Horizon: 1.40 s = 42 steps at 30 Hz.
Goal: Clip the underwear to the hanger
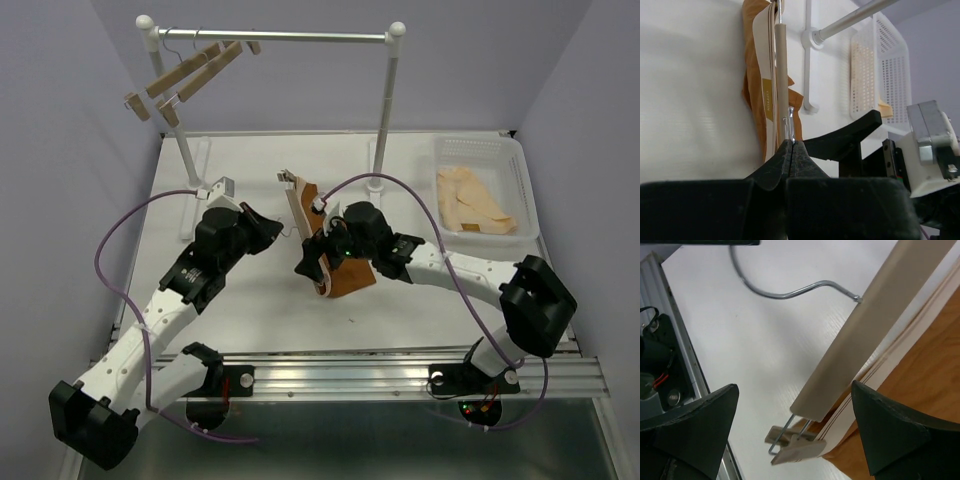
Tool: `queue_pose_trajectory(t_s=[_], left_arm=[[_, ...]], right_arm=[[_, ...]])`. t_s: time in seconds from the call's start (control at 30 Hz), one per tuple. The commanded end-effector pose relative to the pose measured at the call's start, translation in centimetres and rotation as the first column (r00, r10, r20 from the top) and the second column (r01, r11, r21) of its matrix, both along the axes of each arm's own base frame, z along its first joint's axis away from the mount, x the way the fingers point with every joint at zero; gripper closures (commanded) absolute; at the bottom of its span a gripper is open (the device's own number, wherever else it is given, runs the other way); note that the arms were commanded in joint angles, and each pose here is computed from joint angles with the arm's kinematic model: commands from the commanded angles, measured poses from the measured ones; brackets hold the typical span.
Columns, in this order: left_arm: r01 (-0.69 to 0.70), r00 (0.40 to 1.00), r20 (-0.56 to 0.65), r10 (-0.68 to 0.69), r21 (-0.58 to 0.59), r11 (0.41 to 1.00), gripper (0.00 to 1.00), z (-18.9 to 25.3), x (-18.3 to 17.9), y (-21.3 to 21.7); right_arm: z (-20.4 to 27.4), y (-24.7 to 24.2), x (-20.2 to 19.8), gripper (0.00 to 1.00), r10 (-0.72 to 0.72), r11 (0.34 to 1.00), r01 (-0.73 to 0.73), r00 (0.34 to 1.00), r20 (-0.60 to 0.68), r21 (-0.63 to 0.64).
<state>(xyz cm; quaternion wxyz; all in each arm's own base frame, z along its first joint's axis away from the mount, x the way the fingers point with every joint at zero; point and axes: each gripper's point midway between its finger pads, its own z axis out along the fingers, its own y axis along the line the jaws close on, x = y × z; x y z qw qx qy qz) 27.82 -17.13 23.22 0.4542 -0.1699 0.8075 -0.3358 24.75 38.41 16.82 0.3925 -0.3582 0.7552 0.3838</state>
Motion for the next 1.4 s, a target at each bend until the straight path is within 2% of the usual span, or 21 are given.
queue_pose_trajectory(t_s=[0.0, 0.1, 0.17, 0.2, 0.33, 0.37, 0.53, 0.57, 0.67, 0.77, 0.83, 0.87, 0.93, 1.1, 1.3, 1.37], left_arm=[[-0.001, 0.994, 0.108, 0.01, -0.085, 0.996, 1.0, 4.3, 0.3, -0.8], [0.003, 0.992, 0.125, 0.01, -0.103, 0.995, 1.0, 4.7, 0.2, -1.1], [0.01, 0.992, 0.125, 0.004, -0.11, 0.994, 1.0, 4.5, 0.1, -1.3], [0.017, 0.992, 0.129, -0.002, -0.115, 0.993, 1.0, 4.7, 0.0, -1.5], [0.022, 0.99, 0.144, -0.005, -0.116, 0.993, 1.0, 5.1, -0.2, -1.5], [0.015, 0.989, 0.146, 0.001, -0.112, 0.994, 1.0, 5.0, -0.1, -1.4], [0.032, 0.986, 0.166, -0.015, -0.101, 0.994, 1.0, 5.8, -0.1, -1.6], [0.038, 0.985, 0.171, -0.021, -0.096, 0.995, 0.93, 6.0, 0.0, -1.7], [0.053, 0.976, 0.217, -0.034, -0.079, 0.995, 0.56, 7.8, 0.1, -1.7], [0.04, 0.955, 0.296, -0.013, -0.086, 0.996, 0.36, 10.5, 0.4, -1.3], [0.036, 0.945, 0.328, -0.005, -0.088, 0.995, 0.28, 11.9, 0.3, -1.1], [0.033, 0.94, 0.342, -0.002, -0.082, 0.996, 0.17, 12.4, 0.3, -0.9], [0.019, 0.933, 0.361, 0.012, -0.081, 0.997, 0.02, 13.3, 0.3, -0.6], [-0.048, 0.924, 0.375, 0.079, -0.09, 0.995, 0.01, 14.2, 0.1, 1.0], [-0.161, 0.91, 0.369, 0.188, -0.105, 0.981, 0.01, 14.7, -0.7, 3.8], [-0.189, 0.903, 0.371, 0.216, -0.11, 0.976, 0.01, 14.8, -0.8, 4.4]], right_arm=[[0.8, 1.4, 1.1, 0.0, -0.031, 0.998, 0.03, 0.999, 0.018, 0.055], [-0.3, 1.5, 1.4, 0.03, -0.046, 0.998, 0.046, 0.999, -0.002, 0.045], [-0.5, 1.7, 1.5, 0.11, -0.05, 0.997, 0.05, 0.999, -0.007, 0.054], [-0.7, 1.8, 1.6, 0.11, -0.06, 0.997, 0.061, 0.998, -0.019, 0.055], [-1.3, 2.0, 1.8, 0.36, -0.073, 0.996, 0.075, 0.996, -0.045, 0.051], [-1.3, 2.1, 1.8, 0.48, -0.074, 0.996, 0.077, 0.996, -0.052, 0.054], [0.8, 2.2, 2.2, 0.64, -0.126, 0.986, 0.134, 0.989, -0.081, 0.102], [1.1, 2.2, 2.2, 0.65, -0.132, 0.984, 0.141, 0.988, -0.085, 0.109], [3.0, 1.9, 2.7, 0.74, -0.172, 0.974, 0.184, 0.981, -0.092, 0.133], [5.3, 1.8, 3.3, 0.82, -0.212, 0.964, 0.225, 0.972, -0.097, 0.144], [6.5, 1.8, 3.2, 0.87, -0.209, 0.96, 0.229, 0.969, -0.132, 0.162], [7.0, 1.6, 3.6, 0.87, -0.208, 0.957, 0.232, 0.967, -0.145, 0.177], [8.6, 1.7, 3.8, 0.88, -0.191, 0.951, 0.227, 0.965, -0.179, 0.212], [11.5, 1.1, 6.2, 0.87, -0.16, 0.94, 0.227, 0.953, -0.258, 0.256], [13.5, -0.9, 10.8, 0.87, -0.16, 0.916, 0.288, 0.901, -0.403, 0.278], [15.6, -1.5, 12.7, 0.87, -0.166, 0.898, 0.305, 0.902, -0.398, 0.318]])
